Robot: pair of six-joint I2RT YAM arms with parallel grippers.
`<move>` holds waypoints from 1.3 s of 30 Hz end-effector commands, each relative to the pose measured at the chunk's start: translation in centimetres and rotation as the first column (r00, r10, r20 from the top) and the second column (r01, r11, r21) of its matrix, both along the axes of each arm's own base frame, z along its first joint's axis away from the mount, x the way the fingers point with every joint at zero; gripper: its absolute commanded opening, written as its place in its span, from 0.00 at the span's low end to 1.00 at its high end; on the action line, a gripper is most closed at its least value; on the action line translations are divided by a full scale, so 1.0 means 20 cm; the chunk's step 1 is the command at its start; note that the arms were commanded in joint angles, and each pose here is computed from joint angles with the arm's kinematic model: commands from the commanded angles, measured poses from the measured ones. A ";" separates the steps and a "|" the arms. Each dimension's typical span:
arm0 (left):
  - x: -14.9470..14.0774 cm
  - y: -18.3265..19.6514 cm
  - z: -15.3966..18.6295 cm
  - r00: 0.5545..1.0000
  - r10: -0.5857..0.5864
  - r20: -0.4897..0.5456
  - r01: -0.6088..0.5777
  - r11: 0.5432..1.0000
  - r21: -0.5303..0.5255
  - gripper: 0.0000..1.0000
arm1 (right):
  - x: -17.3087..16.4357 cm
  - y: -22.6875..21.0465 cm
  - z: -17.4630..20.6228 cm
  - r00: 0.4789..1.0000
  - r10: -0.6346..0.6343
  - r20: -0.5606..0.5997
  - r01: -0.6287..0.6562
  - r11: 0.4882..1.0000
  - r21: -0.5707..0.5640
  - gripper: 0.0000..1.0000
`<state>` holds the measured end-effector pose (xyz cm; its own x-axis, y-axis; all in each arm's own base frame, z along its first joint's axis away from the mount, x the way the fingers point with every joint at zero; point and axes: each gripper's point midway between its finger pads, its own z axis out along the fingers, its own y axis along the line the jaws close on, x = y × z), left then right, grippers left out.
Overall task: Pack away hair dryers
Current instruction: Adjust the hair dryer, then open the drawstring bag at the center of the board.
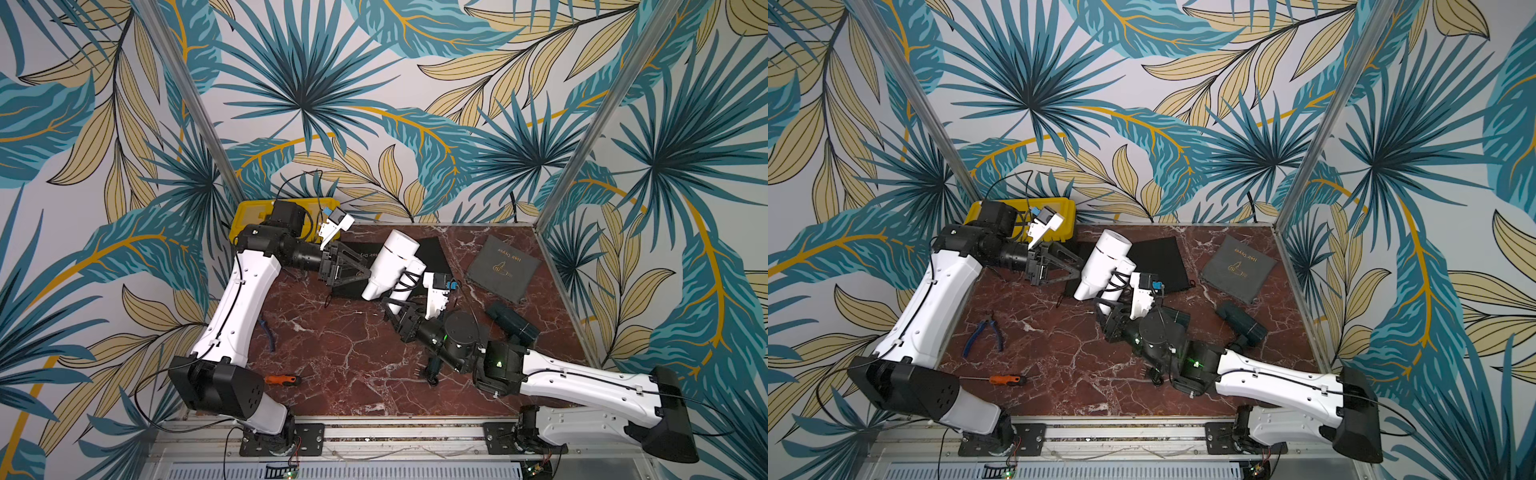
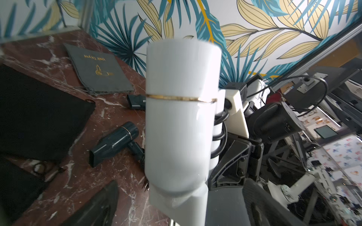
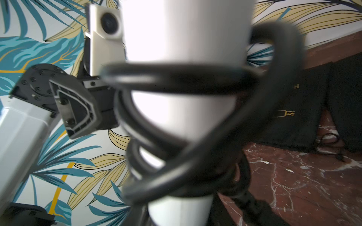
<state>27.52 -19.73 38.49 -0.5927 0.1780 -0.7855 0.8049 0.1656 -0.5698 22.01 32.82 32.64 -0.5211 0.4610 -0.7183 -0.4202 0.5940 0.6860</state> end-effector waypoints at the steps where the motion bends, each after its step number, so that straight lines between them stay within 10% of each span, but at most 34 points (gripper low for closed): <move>1: 0.12 0.07 0.04 0.989 0.099 0.114 -0.111 0.988 0.108 0.99 | 0.00 -0.16 0.03 0.997 -0.080 -0.003 0.079 0.991 -0.113 0.00; 7: 0.41 0.12 -0.47 0.946 0.140 0.294 -0.283 0.800 0.530 0.99 | -0.02 -0.46 -0.03 0.977 -0.208 -0.046 0.190 0.948 -0.255 0.00; 16: 0.59 0.04 -1.18 0.948 -0.117 0.297 -0.176 0.583 0.793 0.99 | -0.06 -0.79 0.02 0.940 -0.341 -0.012 0.325 0.904 -0.277 0.00; 39: 0.70 -0.11 -1.72 0.898 -0.291 0.331 -0.158 0.489 0.858 0.74 | -0.09 -0.96 0.00 0.916 -0.401 0.016 0.393 0.886 -0.246 0.00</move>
